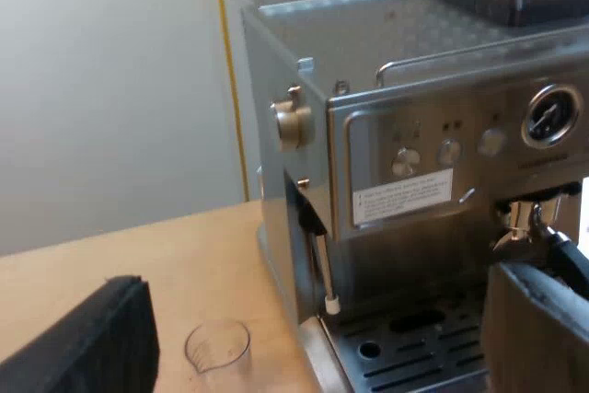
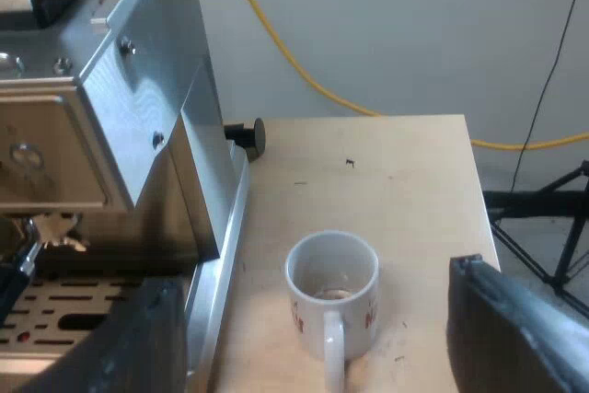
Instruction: Pour the beans into the coffee machine
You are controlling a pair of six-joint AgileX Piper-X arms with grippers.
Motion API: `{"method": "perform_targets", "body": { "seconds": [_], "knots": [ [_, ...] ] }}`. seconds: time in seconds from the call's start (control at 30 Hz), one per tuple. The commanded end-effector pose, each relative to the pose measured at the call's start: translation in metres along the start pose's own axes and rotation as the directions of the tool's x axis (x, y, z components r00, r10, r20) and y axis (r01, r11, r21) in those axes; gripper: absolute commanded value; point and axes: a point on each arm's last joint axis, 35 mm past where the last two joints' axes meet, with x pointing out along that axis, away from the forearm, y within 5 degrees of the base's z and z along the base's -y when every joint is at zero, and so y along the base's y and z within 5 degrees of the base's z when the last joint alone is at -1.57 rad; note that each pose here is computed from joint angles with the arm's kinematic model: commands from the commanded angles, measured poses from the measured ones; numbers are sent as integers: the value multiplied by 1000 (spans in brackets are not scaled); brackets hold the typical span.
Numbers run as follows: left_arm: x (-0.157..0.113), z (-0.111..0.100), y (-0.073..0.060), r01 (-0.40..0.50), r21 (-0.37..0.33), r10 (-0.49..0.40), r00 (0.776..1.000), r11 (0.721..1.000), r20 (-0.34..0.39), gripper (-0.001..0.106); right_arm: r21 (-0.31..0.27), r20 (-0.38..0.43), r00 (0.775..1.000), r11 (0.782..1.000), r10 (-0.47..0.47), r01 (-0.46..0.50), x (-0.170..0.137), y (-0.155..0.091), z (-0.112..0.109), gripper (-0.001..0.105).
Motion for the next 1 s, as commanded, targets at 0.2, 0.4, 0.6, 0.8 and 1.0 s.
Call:
{"method": "perform_targets", "body": {
  "seconds": [0.2,0.4,0.6,0.8,1.0],
  "knots": [
    [-28,-10,-5,-45,-4,45,998,999,32,74,-16,50,999,1000,-9,10,-19,8,-20,62],
    [-43,-22,-6,-74,-9,74,997,997,14,74,-12,66,998,1000,-14,15,-23,19,-56,62],
    [-45,-33,-4,-130,-28,127,988,991,-91,74,19,95,995,1000,-23,21,-26,27,-79,62],
    [-46,-36,-3,-148,-48,141,983,988,-115,74,56,89,996,998,-13,8,-23,27,-81,62],
    [-46,-36,-3,-152,-48,146,983,987,-114,74,52,97,995,999,0,-5,-23,28,-81,62]
  ]
}}
